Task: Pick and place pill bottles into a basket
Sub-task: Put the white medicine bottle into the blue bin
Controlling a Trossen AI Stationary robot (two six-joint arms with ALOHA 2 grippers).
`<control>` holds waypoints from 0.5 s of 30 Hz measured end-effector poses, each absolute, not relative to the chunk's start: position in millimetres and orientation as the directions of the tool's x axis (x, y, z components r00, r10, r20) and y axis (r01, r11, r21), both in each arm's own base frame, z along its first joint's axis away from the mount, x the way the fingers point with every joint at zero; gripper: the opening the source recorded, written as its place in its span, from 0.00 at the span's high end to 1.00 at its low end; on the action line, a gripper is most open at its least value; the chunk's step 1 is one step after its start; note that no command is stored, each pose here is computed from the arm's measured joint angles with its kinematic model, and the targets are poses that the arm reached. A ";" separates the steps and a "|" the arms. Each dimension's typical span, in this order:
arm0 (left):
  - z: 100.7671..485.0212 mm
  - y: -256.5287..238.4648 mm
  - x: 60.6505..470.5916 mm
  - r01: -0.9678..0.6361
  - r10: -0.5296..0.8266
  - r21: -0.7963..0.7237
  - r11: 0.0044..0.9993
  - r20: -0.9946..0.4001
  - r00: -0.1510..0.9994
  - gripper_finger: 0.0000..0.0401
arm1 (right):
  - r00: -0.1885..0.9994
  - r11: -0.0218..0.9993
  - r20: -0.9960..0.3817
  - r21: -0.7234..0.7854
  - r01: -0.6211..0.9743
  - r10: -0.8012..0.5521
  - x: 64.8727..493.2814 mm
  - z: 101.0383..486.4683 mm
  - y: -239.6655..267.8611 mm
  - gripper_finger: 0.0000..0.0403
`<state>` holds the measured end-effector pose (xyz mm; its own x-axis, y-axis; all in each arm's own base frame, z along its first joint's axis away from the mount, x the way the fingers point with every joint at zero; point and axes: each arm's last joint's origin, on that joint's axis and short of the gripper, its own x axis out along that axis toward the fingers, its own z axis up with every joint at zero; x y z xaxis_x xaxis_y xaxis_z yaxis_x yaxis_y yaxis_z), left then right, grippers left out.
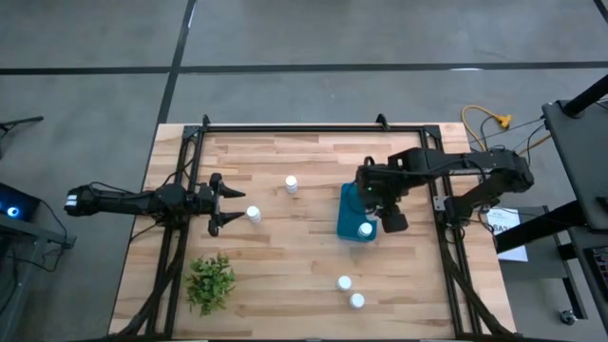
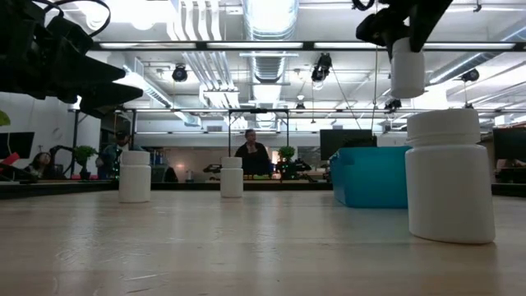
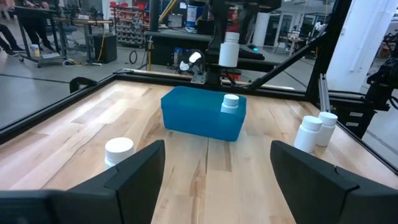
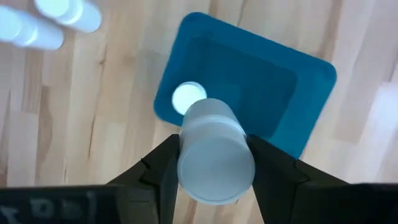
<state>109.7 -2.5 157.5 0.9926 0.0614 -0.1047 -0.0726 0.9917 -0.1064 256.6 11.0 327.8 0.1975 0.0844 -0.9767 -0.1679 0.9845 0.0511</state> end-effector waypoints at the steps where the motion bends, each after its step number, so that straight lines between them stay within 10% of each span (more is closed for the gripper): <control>1: 157.6 -2.5 109.8 -0.072 0.061 -0.106 0.992 -0.105 0.993 0.32 | 0.202 0.987 -0.976 0.051 -0.150 0.081 257.8 328.1 9.2 0.63; 15: 157.6 -2.5 109.8 -0.073 0.062 -0.106 0.992 -0.105 0.993 0.32 | 0.171 0.998 -0.985 0.026 -0.060 0.036 281.0 313.8 -26.7 0.63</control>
<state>109.8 -2.5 157.6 0.9926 0.0616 -0.1046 -0.0728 0.9917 -0.1064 281.0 -26.7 313.8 0.1715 0.0357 -0.9845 -0.0605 0.9978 0.0256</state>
